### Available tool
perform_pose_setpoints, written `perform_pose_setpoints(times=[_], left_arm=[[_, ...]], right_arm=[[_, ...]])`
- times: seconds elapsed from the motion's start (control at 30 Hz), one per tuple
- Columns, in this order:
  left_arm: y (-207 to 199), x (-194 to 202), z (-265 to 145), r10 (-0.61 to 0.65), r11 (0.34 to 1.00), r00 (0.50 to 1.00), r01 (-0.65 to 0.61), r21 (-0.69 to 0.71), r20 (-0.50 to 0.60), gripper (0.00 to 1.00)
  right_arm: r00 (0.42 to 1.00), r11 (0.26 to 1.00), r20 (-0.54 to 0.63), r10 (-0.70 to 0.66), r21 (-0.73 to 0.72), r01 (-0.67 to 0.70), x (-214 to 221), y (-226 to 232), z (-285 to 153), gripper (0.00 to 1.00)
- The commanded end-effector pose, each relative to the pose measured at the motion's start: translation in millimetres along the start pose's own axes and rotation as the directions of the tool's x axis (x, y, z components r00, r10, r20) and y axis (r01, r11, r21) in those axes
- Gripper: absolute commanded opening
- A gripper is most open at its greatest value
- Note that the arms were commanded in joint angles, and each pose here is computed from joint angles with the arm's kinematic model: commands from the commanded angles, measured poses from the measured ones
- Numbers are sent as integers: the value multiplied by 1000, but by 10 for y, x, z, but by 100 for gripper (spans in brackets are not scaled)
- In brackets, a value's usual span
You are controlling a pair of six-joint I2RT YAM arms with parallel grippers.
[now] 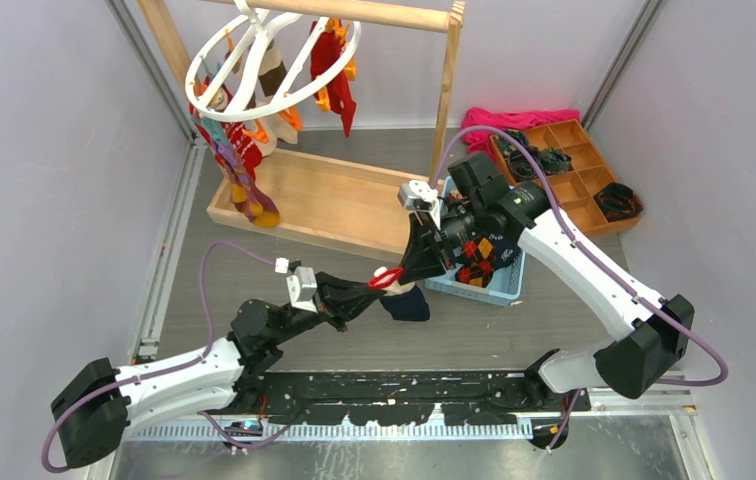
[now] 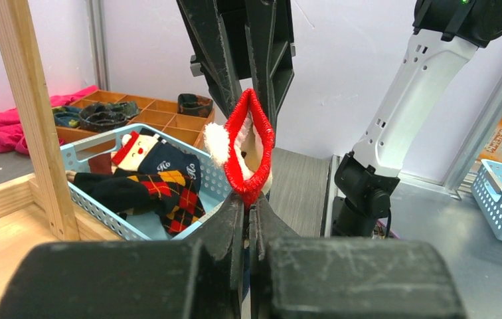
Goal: Clip the socks to the hanger
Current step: Adjust the sock, then open the clamp at the hanger.
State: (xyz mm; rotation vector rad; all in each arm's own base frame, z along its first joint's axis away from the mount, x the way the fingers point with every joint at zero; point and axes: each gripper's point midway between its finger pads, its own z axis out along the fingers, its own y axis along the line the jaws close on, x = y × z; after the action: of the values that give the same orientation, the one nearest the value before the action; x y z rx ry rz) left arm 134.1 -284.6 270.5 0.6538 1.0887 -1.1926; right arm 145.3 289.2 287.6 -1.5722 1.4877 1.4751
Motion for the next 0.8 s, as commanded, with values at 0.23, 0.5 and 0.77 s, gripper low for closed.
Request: perform_pose_setpoints(times=[0.23,0.5,0.77], left_arm=[[82,-144,-36,16,998,999,-13,-60,52,14],[546,-237,-647,-29,894,968,-86,-440,-248,87],[828,-962,-974,-95,689,960,-128,-714,-264,90]], right_arm=[[999,999,33,-10,54,9,-255,21,-85,1],[999,956,11,34,290,-36,-332,-295,-345,1],[998,936,21,66,344,-69,-335,-462,-362,1]])
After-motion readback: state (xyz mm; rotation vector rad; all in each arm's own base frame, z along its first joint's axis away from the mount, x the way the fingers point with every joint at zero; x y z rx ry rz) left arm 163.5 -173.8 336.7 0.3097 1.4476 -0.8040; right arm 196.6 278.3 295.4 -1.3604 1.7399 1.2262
